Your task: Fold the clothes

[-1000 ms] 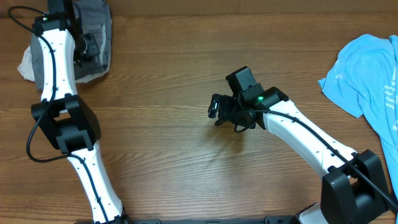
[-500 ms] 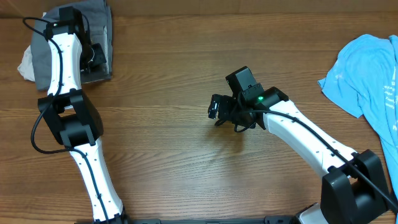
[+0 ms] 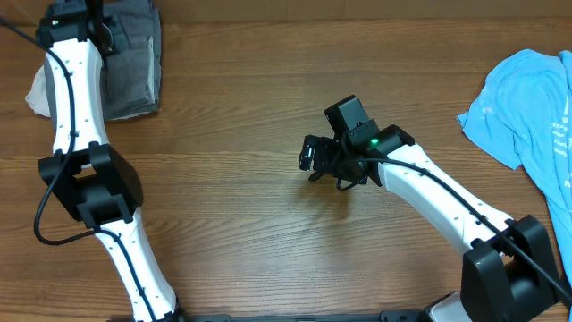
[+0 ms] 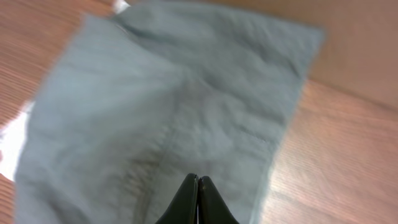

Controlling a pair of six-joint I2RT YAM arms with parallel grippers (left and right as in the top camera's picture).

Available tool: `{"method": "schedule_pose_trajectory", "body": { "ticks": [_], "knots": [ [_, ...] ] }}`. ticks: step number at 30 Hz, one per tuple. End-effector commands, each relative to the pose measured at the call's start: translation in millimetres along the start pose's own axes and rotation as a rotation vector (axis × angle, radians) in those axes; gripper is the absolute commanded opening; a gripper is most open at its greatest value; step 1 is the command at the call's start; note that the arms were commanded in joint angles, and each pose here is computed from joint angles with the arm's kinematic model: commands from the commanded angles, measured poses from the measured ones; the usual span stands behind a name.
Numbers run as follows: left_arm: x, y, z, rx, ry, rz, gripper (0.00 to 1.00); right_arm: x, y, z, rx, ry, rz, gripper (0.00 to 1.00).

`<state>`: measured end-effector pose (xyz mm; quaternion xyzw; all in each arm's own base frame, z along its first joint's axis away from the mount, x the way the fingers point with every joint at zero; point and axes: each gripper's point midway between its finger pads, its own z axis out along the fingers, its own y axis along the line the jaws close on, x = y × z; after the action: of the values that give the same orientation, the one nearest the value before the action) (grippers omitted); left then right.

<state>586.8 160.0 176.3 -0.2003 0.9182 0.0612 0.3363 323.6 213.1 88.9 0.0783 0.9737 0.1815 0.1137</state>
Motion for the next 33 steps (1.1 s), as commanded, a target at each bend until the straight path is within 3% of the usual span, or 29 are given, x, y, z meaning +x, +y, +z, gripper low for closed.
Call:
{"method": "schedule_pose_trajectory", "body": {
  "ticks": [1, 9, 13, 19, 24, 28, 33],
  "knots": [
    [-16, 42, 7, -0.119, -0.064, -0.031, 0.04, 0, 3, 1, -0.010, -0.003, -0.013, 1.00],
    [-12, 102, 69, -0.184, -0.091, -0.032, 0.04, -2, 5, 1, -0.016, -0.010, -0.014, 1.00],
    [7, 118, 107, -0.215, -0.060, 0.049, 0.07, -4, 7, 1, -0.026, -0.019, -0.009, 1.00],
    [42, 140, 137, -0.282, 0.017, 0.005, 0.09, -4, 8, 1, -0.028, -0.016, -0.010, 1.00],
    [21, 137, 112, -0.278, -0.028, -0.068, 0.21, -4, 8, 1, -0.028, -0.017, -0.010, 1.00],
    [-6, 130, 67, -0.266, -0.082, -0.143, 0.21, -4, 7, 1, -0.024, -0.019, -0.010, 1.00],
    [-35, 110, -14, -0.231, -0.137, -0.241, 0.51, -5, 6, 1, -0.021, -0.024, 0.029, 1.00]
  ]
}}
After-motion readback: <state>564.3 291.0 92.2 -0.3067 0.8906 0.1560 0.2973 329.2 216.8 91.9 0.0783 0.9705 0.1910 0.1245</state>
